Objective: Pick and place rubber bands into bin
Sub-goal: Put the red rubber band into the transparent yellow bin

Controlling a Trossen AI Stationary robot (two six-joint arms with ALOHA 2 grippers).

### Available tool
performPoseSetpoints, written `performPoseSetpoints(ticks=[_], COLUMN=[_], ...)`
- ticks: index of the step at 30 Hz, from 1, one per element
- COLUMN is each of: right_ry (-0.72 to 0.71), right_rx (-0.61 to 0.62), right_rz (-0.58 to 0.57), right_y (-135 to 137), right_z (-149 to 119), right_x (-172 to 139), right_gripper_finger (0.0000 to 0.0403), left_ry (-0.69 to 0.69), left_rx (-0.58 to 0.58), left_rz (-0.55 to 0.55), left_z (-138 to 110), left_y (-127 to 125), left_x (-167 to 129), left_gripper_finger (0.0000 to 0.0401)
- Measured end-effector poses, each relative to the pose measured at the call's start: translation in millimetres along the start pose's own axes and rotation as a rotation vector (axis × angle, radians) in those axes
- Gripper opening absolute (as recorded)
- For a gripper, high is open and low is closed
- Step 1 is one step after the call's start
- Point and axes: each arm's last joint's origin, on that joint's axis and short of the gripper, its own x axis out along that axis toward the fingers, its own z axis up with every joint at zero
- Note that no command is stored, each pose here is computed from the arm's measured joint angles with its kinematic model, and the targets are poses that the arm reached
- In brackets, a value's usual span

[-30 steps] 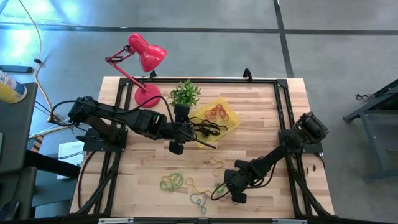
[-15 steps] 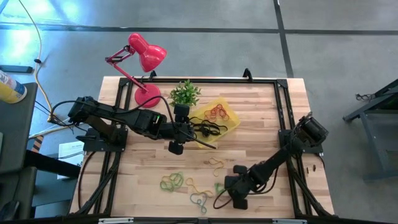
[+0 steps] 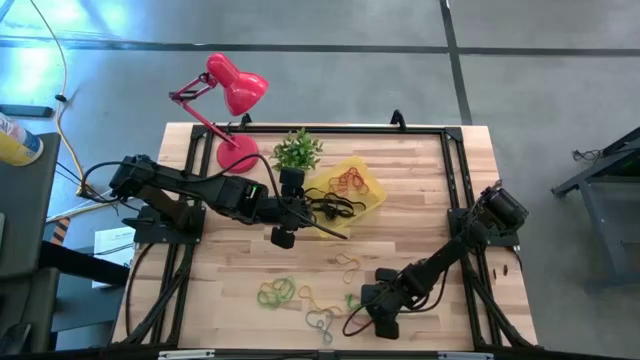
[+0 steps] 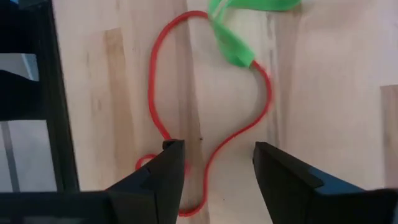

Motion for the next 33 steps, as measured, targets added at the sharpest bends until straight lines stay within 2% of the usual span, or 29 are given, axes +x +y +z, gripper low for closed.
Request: performPoseSetpoints(ticks=[12,19,25,33], right_ry=[-0.008,0.005,0.005,-0.048], right_rx=[-0.047,-0.025,-0.044,-0.032], right_rz=[0.111,0.053,0.051,0.006], right_y=[19,15,15,12], right_z=[-8,-11,-11,-8], right_x=[0,0,0,0], right_gripper_finger=[0.0182,0.0182,0.0182,0.0181], left_ry=[0.000,0.000,0.000,0.000], left_rx=[0.005,0.007,0.007,0.008], left_rz=[0.000,0.000,0.000,0.000], left_z=[0,0,0,0], left_y=[0,0,0,0], left_x=[0,0,0,0], left_gripper_finger=[0.0161,0.0161,0.0161,0.0161])
